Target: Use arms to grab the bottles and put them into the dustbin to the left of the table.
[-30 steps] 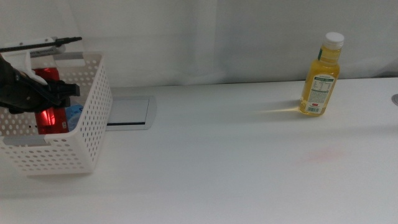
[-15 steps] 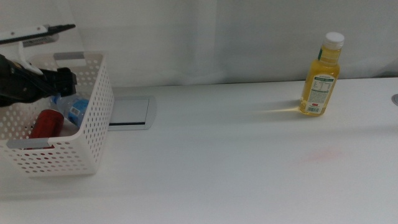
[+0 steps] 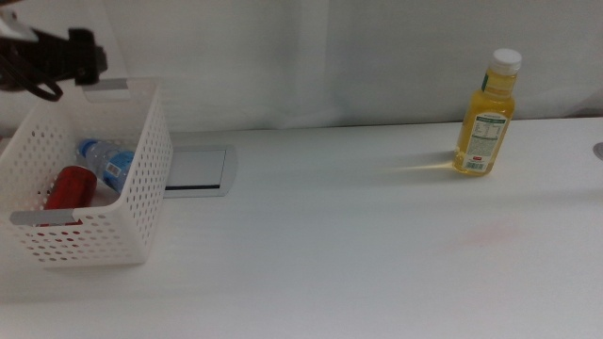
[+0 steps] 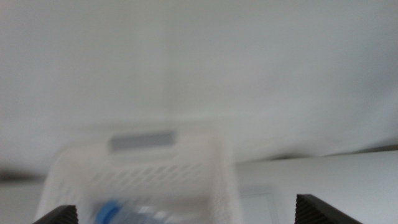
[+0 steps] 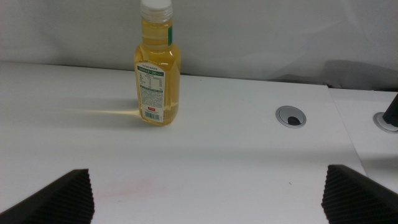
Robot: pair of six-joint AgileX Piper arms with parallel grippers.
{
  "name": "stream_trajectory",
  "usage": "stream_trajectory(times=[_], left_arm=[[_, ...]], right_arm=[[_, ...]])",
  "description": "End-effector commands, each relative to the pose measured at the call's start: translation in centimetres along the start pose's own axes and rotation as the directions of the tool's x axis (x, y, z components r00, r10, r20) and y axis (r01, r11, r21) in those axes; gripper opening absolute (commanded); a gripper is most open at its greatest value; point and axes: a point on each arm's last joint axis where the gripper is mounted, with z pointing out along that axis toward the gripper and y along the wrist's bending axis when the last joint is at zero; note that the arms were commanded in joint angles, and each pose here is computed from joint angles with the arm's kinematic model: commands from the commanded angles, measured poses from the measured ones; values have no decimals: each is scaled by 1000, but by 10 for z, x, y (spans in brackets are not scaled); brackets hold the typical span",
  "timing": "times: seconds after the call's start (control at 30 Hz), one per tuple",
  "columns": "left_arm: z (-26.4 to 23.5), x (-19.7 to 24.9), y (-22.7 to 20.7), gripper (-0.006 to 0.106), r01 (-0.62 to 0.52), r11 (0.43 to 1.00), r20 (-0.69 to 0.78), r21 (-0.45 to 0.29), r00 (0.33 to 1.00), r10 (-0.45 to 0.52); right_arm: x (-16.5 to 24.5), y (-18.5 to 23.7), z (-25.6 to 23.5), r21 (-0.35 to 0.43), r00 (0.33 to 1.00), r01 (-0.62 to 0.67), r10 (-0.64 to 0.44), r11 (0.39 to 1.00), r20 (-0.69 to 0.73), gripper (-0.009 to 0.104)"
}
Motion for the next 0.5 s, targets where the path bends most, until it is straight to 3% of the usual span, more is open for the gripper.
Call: stream_trajectory(times=[0.0, 0.27, 0.47], left_arm=[[-28, -11, -19, 91, -64, 997, 69, 47, 996, 61], [-94, -10, -75, 91, -183, 959, 173, 218, 974, 146], [-130, 27, -107, 91, -316, 881, 214, 351, 943, 253]], right_arm=[[-2, -1, -2, 9, 1000, 11, -11, 1000, 21, 103], [-2, 2, -2, -27, 999, -43, 44, 999, 11, 103], [-1, 3, -2, -43, 998, -61, 61, 997, 0, 103]])
